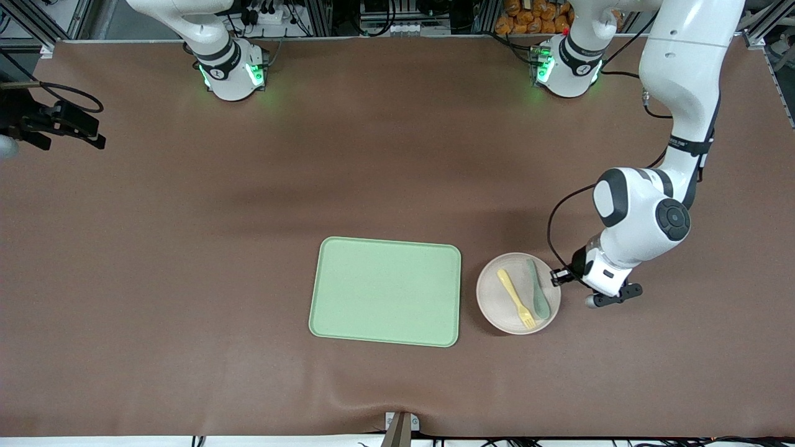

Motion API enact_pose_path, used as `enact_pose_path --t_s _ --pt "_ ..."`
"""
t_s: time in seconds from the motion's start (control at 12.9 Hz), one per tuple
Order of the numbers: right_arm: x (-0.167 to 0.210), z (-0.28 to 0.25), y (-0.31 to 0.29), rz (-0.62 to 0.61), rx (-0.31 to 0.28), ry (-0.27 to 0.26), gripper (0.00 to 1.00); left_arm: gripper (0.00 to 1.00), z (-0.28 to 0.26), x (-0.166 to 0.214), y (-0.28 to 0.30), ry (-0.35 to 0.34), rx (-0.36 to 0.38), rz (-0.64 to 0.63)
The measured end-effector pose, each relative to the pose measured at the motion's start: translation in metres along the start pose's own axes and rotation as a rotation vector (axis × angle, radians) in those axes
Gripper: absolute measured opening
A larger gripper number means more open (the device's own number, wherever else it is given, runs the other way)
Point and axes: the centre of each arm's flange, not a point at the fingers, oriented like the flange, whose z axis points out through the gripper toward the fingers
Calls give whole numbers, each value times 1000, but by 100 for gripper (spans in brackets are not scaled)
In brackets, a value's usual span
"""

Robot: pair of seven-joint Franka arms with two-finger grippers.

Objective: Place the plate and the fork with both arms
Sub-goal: 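Slide the plate with the left gripper onto the green tray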

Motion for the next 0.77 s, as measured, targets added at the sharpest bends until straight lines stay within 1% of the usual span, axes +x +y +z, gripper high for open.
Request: enact_pose_path --t_s 0.15,0.31,0.39,0.54,0.62,0.77 --pt "1 1 0 0 0 -1 100 4 -19 -8 46 -33 -37 7" --pt "3 5 0 0 0 -9 100 4 -16 -25 97 -57 -62 -10" --pt "6 11 0 0 0 -22 100 4 -3 -36 121 -72 -65 -24" --pt "18 35 -7 -13 2 -66 100 4 31 -52 159 -100 -65 -45" --pt "30 53 -21 -35 4 -87 100 4 48 -54 169 -102 -69 -47" --pt "56 93 -59 -93 9 -104 100 4 78 -48 174 -74 -87 -51"
